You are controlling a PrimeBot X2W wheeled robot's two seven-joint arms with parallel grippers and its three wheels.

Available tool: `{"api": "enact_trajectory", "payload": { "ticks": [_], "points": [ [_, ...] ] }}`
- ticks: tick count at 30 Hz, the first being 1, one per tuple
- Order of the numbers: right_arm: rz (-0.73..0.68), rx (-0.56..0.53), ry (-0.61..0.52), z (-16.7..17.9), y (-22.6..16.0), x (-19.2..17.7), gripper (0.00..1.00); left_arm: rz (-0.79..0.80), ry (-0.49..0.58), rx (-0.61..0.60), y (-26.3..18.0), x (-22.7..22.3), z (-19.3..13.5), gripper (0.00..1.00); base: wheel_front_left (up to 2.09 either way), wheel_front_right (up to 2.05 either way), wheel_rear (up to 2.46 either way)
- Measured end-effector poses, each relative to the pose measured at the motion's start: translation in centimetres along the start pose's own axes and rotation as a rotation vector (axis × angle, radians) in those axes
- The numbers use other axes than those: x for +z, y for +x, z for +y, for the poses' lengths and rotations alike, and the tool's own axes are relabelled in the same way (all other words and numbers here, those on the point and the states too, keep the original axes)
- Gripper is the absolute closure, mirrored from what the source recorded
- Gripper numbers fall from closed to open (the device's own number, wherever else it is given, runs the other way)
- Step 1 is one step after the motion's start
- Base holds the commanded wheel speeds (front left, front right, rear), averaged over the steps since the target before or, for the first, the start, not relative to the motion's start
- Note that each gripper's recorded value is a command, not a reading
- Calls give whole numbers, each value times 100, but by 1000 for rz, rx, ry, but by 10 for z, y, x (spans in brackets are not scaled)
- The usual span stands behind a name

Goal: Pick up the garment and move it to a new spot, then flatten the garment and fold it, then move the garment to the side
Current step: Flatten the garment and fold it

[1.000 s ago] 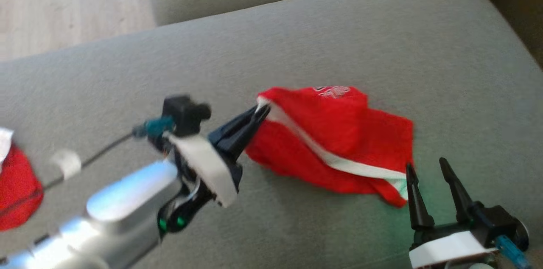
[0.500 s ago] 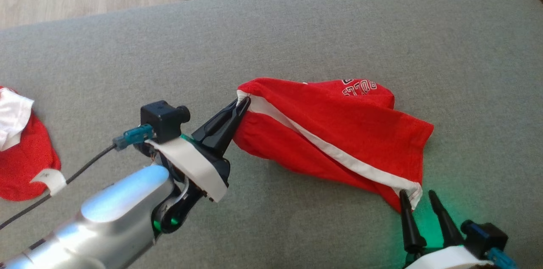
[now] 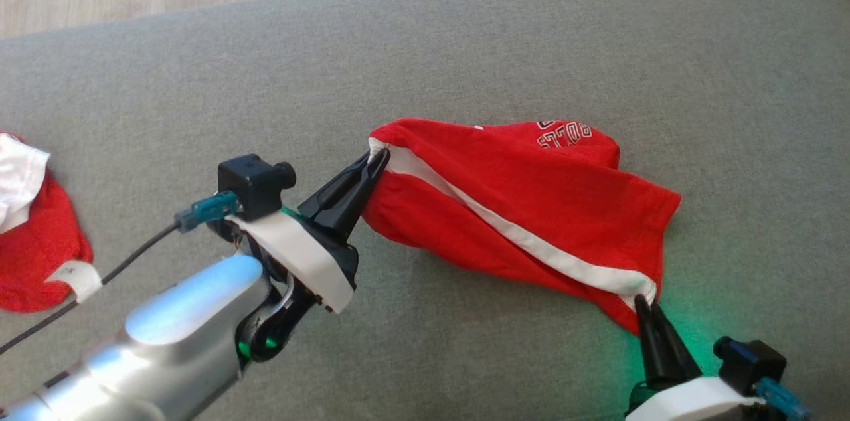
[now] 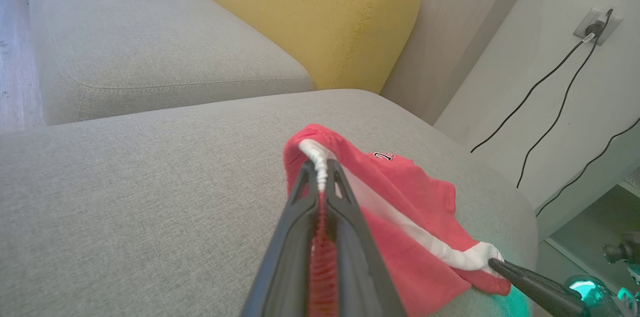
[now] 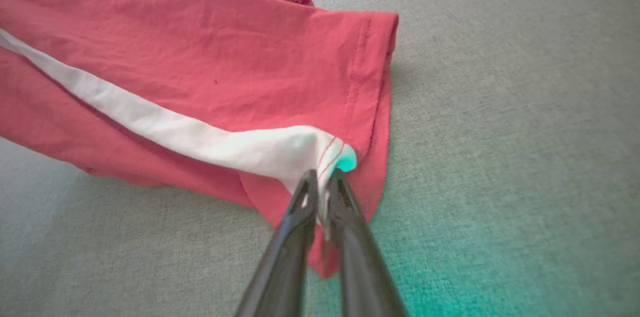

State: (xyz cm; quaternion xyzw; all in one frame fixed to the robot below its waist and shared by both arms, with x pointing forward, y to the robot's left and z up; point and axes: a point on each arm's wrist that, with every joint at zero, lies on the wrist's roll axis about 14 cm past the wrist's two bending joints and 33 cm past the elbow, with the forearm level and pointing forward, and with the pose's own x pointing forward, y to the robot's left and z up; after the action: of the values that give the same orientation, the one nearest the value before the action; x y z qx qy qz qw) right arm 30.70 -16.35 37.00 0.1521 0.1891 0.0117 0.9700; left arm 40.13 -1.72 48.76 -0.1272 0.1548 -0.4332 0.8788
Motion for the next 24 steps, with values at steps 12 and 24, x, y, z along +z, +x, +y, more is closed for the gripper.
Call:
{"api": "enact_trajectory", "payload": {
  "ticks": [12, 24],
  "points": [
    [-282, 38, -136, -4, -1, 96, 100, -108, 66, -6, -5, 39, -4, 100, 0, 0, 0],
    [-718, 182, -409, 28, 45, 313, 100, -316, 308, -42, 20, 160, 12, 100, 0, 0, 0]
  ]
}}
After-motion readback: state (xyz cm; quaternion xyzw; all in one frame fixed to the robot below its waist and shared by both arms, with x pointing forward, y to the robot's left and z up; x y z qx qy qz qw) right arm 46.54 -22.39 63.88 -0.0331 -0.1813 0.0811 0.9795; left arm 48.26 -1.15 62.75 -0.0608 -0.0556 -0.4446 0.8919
